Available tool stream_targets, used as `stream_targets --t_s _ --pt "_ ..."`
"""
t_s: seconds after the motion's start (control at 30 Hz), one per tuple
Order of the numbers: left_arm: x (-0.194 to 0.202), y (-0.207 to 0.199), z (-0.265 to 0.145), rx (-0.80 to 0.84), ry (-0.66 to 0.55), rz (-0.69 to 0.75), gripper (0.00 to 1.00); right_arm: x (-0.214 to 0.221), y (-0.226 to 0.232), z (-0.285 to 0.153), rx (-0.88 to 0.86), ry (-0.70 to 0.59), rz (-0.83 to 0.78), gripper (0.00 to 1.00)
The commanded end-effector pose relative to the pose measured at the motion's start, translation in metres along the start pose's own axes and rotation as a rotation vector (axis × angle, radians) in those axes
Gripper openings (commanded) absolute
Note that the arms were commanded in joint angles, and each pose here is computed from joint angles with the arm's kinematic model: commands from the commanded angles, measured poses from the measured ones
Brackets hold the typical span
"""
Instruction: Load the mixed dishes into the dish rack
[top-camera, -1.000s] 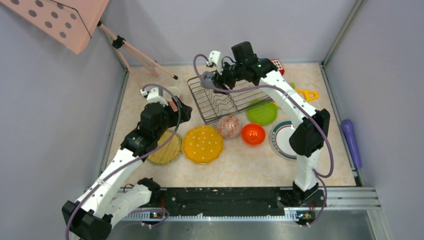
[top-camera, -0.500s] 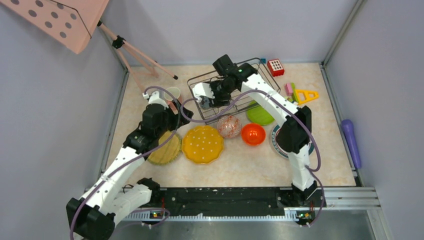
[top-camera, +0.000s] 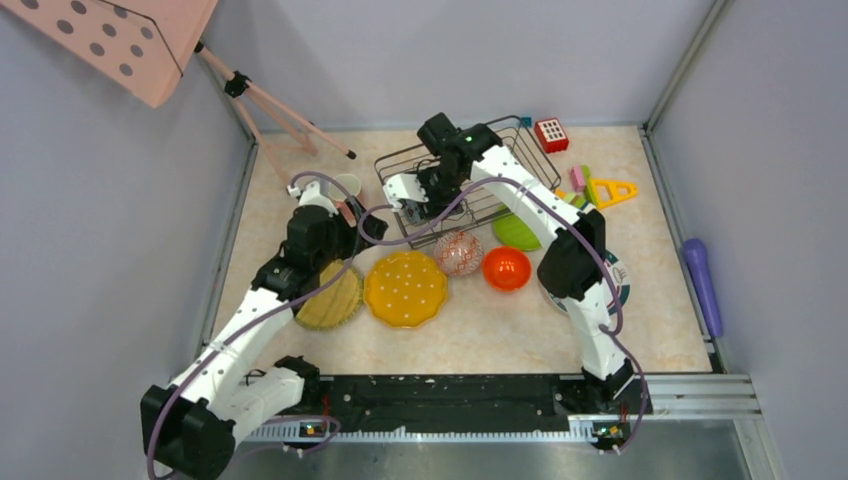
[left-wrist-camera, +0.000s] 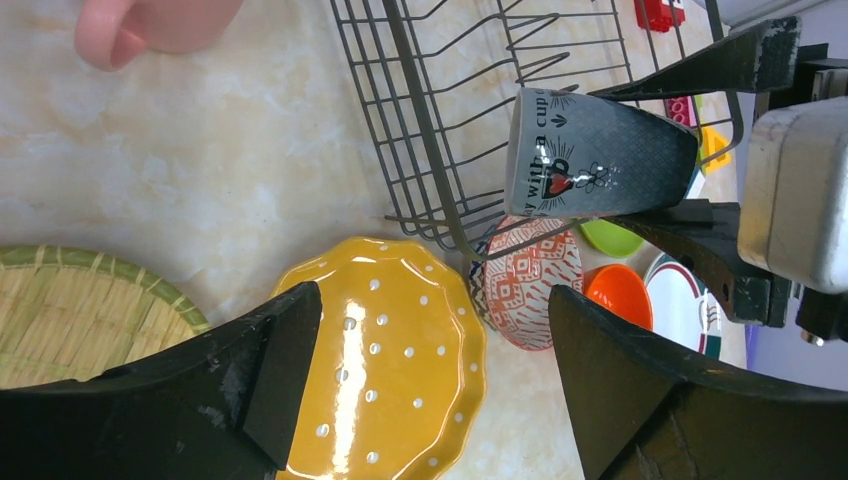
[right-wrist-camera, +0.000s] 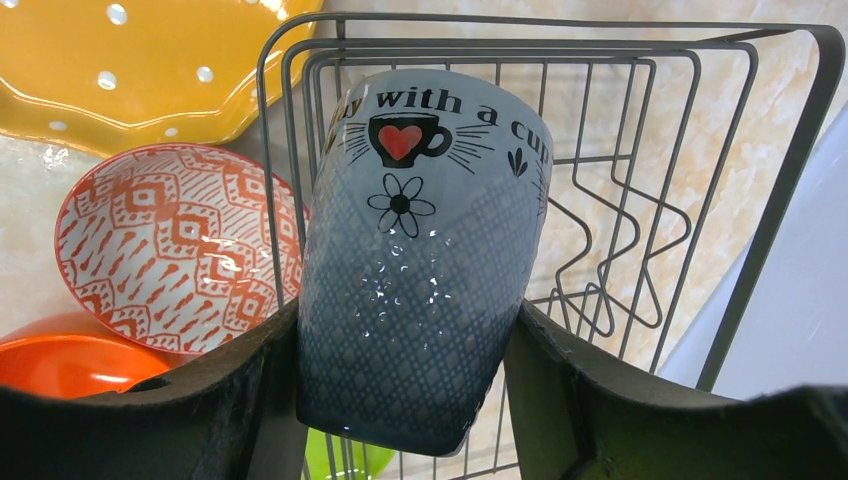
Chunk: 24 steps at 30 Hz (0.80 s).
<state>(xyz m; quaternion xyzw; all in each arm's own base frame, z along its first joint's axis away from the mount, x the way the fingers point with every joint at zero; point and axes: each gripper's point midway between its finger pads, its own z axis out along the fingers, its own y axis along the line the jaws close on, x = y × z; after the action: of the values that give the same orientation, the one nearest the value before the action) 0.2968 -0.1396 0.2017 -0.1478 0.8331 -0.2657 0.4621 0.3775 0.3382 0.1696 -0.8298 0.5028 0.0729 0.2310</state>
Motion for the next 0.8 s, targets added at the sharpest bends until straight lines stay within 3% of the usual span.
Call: stream_targets --t_s 0.0,0.27,0.5,0.77 --pt "-0.014 -0.022 0.009 0.098 -0.020 -0.029 0.89 -0.017 -0.013 -0.030 0.084 -0.039 -0.038 0.00" --pt "-0.037 -0.056 0.018 0.352 0.050 -0.259 0.82 -0.030 -0.009 -0.052 0.157 -0.136 -0.046 0.00" --pt "-0.043 -0.084 0.004 0.552 0.124 -0.293 0.88 -0.057 0.007 -0.086 0.179 -0.303 -0.087 0.00" --pt "-0.023 -0.105 -0.015 0.718 0.301 -0.331 0.68 -0.069 0.022 -0.096 0.141 -0.374 -0.107 0.00"
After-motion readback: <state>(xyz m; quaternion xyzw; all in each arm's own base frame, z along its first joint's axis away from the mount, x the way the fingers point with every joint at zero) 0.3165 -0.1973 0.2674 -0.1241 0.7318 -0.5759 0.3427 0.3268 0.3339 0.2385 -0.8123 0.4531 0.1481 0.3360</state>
